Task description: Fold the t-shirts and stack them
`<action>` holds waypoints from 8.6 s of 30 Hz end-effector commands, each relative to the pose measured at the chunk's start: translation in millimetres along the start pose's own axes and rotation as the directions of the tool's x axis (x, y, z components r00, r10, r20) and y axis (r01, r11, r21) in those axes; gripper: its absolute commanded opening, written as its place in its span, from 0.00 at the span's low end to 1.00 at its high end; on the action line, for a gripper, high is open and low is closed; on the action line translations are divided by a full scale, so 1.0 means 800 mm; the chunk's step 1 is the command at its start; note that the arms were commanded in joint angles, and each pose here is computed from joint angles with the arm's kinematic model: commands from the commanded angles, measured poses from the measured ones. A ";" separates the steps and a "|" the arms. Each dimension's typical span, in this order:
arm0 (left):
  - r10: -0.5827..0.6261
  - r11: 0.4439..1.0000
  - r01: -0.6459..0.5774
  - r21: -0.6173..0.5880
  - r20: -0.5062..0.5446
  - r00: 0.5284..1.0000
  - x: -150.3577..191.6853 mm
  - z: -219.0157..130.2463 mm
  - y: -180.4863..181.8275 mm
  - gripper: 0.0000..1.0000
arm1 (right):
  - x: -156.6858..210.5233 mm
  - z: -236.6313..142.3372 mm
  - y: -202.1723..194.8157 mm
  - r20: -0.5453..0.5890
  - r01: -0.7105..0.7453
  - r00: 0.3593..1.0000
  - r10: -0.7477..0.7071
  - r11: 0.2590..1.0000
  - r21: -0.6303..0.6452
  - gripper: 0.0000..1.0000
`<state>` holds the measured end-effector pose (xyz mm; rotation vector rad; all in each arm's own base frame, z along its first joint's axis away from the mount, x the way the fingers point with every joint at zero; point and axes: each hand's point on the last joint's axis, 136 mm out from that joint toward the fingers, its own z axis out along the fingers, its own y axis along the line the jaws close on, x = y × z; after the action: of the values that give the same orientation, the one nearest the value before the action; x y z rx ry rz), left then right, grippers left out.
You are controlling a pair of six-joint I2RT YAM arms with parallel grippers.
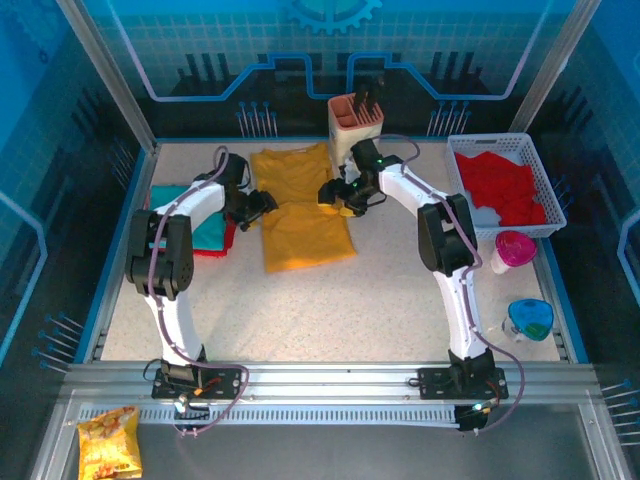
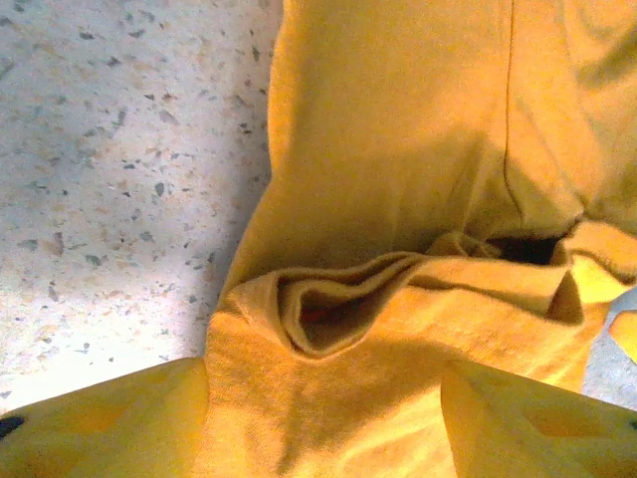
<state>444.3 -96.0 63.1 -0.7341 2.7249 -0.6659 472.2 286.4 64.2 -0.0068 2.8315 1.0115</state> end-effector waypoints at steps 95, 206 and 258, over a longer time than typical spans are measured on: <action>0.000 0.982 0.013 0.191 -0.067 0.998 0.143 0.017 0.031 0.30 | 0.173 -0.008 -0.051 -0.191 -0.106 0.976 0.103 0.994 -0.005 0.43; 0.044 0.964 -0.065 0.258 0.088 0.995 -0.060 -0.041 -0.084 0.57 | -0.056 -0.103 0.006 0.103 -0.011 0.995 0.016 0.998 -0.055 0.86; 0.054 0.881 0.007 0.474 -0.115 0.992 0.080 -0.027 -0.162 0.54 | 0.080 -0.069 0.090 0.053 -0.057 0.996 0.078 0.946 -0.321 0.88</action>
<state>449.8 -206.4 148.4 -0.5197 2.5028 -1.2701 398.0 315.5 144.0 0.0366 2.5710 1.4641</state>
